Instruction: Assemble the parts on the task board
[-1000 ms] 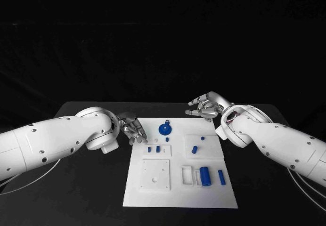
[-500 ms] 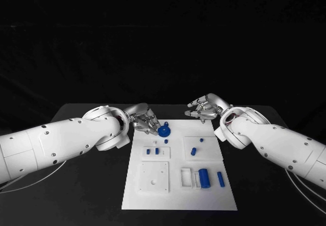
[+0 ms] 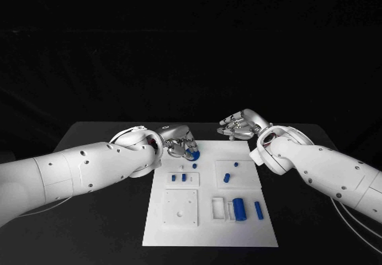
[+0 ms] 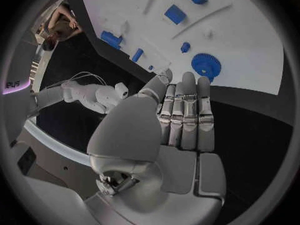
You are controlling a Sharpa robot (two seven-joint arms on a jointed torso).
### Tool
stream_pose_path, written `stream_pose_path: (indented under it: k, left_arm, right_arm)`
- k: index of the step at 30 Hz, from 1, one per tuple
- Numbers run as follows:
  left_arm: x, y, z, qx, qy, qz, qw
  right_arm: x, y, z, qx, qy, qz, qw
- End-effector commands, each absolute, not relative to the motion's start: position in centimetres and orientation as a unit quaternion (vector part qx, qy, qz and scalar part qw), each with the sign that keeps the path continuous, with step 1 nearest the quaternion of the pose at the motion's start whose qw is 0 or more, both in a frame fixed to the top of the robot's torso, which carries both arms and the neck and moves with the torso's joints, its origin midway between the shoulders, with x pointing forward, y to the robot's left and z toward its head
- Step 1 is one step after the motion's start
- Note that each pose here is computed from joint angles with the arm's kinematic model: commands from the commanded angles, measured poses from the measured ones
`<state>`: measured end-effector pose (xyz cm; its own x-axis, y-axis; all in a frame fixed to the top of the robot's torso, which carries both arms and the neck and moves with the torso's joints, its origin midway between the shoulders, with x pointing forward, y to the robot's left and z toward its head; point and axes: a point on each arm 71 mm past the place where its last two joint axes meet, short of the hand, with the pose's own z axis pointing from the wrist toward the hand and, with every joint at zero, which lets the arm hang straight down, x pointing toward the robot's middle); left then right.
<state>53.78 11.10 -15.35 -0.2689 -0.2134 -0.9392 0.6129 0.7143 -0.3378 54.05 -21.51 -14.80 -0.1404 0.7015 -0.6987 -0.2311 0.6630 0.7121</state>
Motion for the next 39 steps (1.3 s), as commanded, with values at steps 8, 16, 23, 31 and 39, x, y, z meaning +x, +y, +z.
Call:
stream_pose_path:
  k: [8,16,23,31,39]
  left_arm:
    - [53.8,9.9,-16.1,0.203,0.704,-0.35,0.584]
    - [53.9,9.4,-17.3,0.218,0.715,-0.337,0.572]
    - [53.9,9.1,-18.2,0.229,0.728,-0.322,0.561]
    - [54.1,9.2,-19.0,0.23,0.731,-0.309,0.563]
    - [54.3,9.3,-19.3,0.226,0.723,-0.309,0.575]
  right_arm:
    - [54.2,-21.4,-14.7,0.208,0.632,0.428,0.611]
    - [54.3,-21.3,-14.6,0.216,0.619,0.443,0.611]
    - [54.3,-21.0,-14.4,0.211,0.608,0.457,0.614]
    - [54.2,-20.9,-14.2,0.207,0.601,0.468,0.614]
    - [54.2,-20.8,-14.1,0.208,0.598,0.471,0.615]
